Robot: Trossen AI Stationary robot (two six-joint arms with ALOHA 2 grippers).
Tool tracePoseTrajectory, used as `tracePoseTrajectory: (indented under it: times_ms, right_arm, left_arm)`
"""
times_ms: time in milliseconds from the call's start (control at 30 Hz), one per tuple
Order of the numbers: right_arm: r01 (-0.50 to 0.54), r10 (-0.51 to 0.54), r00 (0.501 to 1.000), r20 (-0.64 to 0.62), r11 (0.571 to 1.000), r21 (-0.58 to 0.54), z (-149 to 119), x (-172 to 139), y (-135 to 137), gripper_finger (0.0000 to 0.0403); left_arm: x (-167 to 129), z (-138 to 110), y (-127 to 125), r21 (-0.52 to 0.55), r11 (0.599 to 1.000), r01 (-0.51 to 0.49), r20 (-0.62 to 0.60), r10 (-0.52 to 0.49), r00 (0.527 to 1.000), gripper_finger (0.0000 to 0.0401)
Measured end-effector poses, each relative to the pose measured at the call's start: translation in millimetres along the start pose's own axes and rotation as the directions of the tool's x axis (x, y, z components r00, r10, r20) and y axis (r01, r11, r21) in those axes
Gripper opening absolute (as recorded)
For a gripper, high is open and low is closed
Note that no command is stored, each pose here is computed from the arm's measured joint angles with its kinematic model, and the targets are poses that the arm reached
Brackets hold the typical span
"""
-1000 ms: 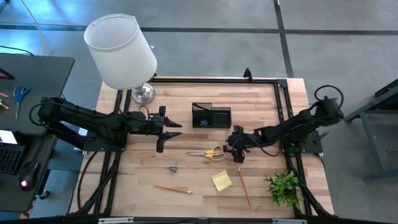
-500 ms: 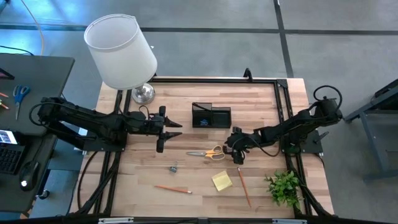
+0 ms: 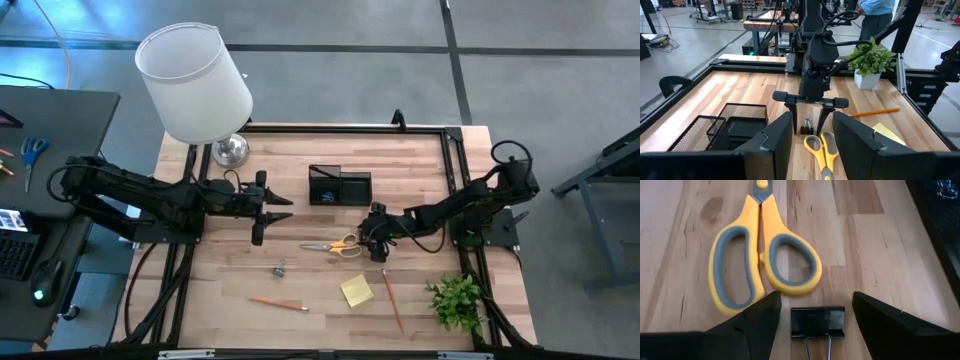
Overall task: Pick and place office supplies into organizer
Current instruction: Put the top black binder clip into the black desk organizer
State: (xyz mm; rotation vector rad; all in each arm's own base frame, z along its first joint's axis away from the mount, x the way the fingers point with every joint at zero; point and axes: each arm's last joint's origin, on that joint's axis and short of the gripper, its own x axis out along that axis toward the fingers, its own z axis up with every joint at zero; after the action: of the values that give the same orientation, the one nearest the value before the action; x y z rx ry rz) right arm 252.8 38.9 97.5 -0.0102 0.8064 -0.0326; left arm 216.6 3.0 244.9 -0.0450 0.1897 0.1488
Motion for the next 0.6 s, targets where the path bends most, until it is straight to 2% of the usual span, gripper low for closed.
tracePoseTrajectory:
  times_ms: [467,600]
  right_arm:
    - [-0.004,0.005,0.999,-0.051,1.000,0.019,-4.1,-0.3,-0.2,0.0246]
    - [-0.014,0.015,0.998,-0.053,1.000,0.022,-4.0,-1.8,-0.1,0.0222]
  left_arm:
    - [0.0,-1.0,0.1,0.001,1.000,-0.001,-0.011,0.001,1.000,0.0131]
    - [0.0,-1.0,0.1,0.001,1.000,-0.001,-0.011,0.001,1.000,0.0131]
